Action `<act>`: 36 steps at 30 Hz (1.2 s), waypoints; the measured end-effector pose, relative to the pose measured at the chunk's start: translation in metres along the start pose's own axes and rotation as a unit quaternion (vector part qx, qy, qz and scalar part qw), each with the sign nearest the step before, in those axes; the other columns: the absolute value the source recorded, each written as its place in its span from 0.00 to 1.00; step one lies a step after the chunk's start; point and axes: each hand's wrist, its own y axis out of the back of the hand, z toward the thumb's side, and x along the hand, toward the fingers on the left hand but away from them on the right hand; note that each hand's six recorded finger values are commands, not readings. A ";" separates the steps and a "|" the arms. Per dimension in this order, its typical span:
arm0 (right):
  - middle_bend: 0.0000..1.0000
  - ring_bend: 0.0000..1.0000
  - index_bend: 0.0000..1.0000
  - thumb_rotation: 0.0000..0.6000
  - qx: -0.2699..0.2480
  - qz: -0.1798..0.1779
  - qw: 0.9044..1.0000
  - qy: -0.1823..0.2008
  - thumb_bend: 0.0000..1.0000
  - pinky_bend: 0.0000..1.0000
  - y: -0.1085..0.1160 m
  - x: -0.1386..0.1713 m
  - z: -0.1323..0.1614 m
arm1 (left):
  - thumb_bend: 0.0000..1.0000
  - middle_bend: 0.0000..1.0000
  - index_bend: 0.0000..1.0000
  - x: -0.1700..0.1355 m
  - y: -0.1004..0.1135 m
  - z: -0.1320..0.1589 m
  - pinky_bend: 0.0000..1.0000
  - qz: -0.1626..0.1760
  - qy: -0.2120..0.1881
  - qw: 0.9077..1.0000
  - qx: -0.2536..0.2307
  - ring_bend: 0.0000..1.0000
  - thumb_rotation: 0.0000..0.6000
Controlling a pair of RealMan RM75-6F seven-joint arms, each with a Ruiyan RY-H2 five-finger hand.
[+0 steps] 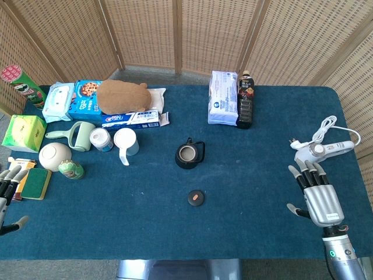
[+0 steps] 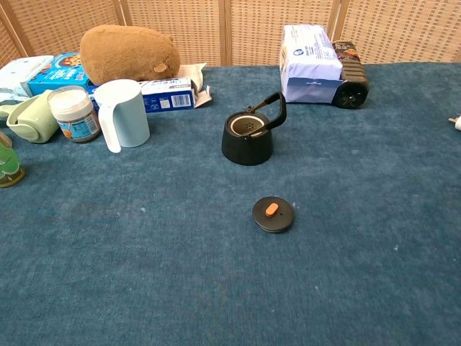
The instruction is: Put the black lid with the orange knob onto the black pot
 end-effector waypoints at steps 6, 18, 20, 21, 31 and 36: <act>0.07 0.07 0.12 0.86 -0.009 -0.010 0.999 0.036 0.02 0.01 0.006 -0.013 0.014 | 0.17 0.00 0.00 0.000 -0.001 -0.001 0.11 -0.001 0.003 1.000 0.001 0.00 1.00; 0.07 0.08 0.22 0.87 -0.040 0.024 0.976 0.214 0.09 0.02 0.009 -0.081 0.116 | 0.17 0.00 0.00 0.004 -0.003 -0.002 0.11 -0.006 0.010 1.000 0.002 0.00 1.00; 0.07 0.07 0.24 0.87 -0.048 0.033 0.970 0.236 0.11 0.02 0.004 -0.087 0.134 | 0.17 0.00 0.00 0.005 -0.002 -0.004 0.11 -0.005 0.013 1.000 0.001 0.00 1.00; 0.07 0.07 0.24 0.87 -0.051 0.039 0.966 0.250 0.13 0.02 0.001 -0.090 0.146 | 0.17 0.00 0.00 0.005 -0.002 -0.004 0.11 -0.005 0.014 1.000 0.000 0.00 1.00; 0.05 0.06 0.29 0.87 -0.068 0.078 0.939 0.328 0.21 0.02 -0.026 -0.105 0.231 | 0.17 0.00 0.00 0.009 -0.002 -0.008 0.11 -0.010 0.020 1.000 -0.007 0.00 1.00; 0.05 0.06 0.30 0.87 -0.041 0.083 0.935 0.343 0.24 0.04 -0.038 -0.114 0.248 | 0.17 0.00 0.00 0.009 -0.003 -0.008 0.11 -0.014 0.019 1.000 -0.007 0.00 1.00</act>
